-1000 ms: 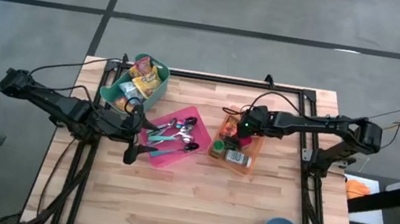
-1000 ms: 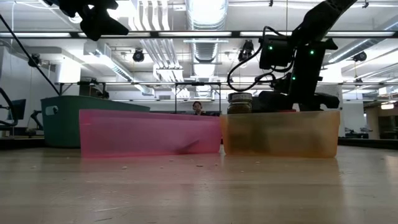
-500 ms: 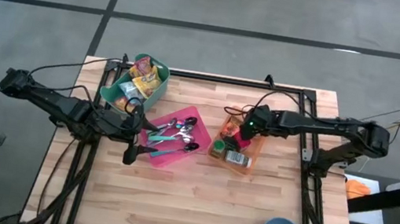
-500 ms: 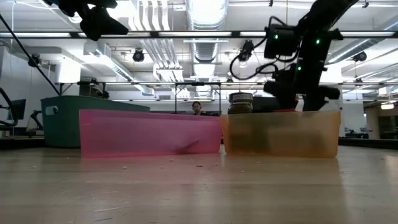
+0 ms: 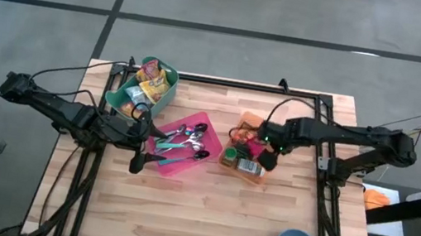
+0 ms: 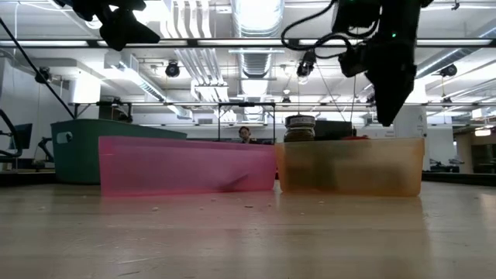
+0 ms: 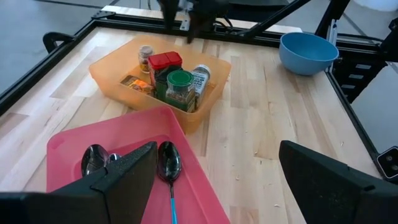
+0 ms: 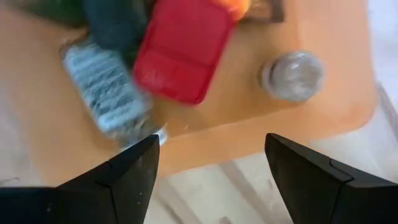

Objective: Pick & Place Food Item
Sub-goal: Adjust the white seasoning bottle in the orange bin

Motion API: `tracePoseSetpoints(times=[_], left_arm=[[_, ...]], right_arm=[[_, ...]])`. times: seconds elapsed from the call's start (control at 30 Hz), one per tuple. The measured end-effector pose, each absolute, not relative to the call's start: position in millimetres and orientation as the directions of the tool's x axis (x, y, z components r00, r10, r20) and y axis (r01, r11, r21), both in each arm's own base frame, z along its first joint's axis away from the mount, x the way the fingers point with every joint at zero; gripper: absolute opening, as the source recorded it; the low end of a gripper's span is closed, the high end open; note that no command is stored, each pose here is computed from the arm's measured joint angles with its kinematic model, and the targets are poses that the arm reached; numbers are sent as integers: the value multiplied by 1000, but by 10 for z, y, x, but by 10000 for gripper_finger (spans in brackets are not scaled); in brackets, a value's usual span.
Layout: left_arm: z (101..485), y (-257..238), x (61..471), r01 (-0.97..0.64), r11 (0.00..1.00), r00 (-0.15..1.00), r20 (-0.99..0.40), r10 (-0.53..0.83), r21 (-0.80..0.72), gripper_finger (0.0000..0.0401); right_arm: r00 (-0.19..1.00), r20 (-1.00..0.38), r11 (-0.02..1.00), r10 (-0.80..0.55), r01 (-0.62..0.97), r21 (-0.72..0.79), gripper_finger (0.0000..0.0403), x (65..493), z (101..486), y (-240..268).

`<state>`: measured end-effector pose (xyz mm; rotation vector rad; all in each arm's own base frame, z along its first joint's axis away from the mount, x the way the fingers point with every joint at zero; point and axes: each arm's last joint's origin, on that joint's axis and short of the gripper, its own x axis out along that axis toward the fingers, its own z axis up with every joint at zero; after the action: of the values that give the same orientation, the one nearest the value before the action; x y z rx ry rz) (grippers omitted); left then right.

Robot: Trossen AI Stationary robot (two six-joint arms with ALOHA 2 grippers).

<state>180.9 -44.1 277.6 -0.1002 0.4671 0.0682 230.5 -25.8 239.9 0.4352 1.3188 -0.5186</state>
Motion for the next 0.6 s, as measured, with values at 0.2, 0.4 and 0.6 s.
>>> tracePoseSetpoints(times=[0.2, 0.4, 0.6], left_arm=[[2776, -441, 1809, -88, 993, 891, -453, 43, -80, 339], [2774, -441, 1808, -94, 991, 890, -454, 42, -91, 339], [2754, -438, 1797, -98, 991, 879, -474, 46, -86, 339]], right_arm=[[145, -985, 885, -90, 466, -13, 289, 2458, 2375, 58], [83, -992, 912, -97, 407, -56, 289, 2583, 2151, 237], [2, -994, 921, -106, 378, -98, 289, 2702, 1842, 266]])
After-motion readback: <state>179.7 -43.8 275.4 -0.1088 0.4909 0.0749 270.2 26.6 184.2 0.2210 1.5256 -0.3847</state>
